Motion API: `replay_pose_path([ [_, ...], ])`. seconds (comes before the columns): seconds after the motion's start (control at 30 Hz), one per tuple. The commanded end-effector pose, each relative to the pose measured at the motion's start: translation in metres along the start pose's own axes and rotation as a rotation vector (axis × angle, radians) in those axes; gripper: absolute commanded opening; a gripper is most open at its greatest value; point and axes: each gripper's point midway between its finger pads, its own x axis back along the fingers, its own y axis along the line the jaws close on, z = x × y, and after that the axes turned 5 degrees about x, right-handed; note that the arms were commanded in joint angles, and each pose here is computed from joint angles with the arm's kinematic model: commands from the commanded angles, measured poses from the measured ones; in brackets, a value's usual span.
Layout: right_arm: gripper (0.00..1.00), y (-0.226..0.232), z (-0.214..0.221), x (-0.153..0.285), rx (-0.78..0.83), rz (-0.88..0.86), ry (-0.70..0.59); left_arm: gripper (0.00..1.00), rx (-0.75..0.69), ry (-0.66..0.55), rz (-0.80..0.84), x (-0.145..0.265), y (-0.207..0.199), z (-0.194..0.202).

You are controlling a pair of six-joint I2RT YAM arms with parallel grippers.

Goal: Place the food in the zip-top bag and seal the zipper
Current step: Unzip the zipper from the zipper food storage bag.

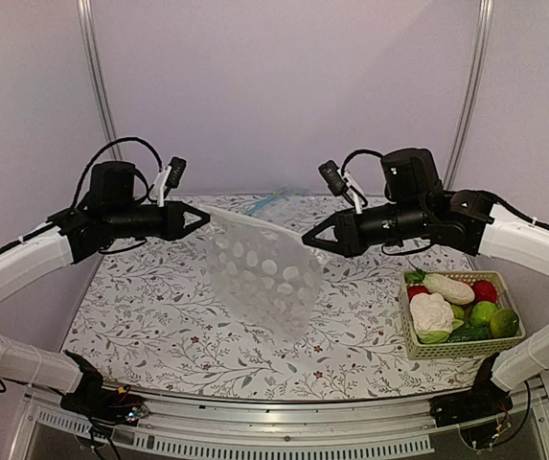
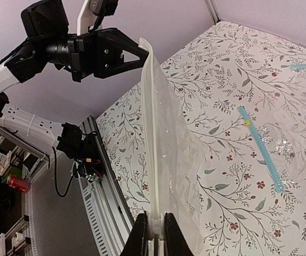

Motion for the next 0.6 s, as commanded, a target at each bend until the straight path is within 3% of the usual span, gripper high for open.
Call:
replay_pose_path([
  [0.0, 0.0, -0.005, 0.011, 0.013, -0.009, 0.032, 0.026, 0.0, 0.014, -0.014, -0.12, 0.011, 0.033, 0.0],
  [0.57, 0.0, -0.009, 0.018, 0.017, -0.02, 0.06, 0.042, 0.0, 0.03, -0.052, -0.172, 0.028, 0.054, -0.007],
])
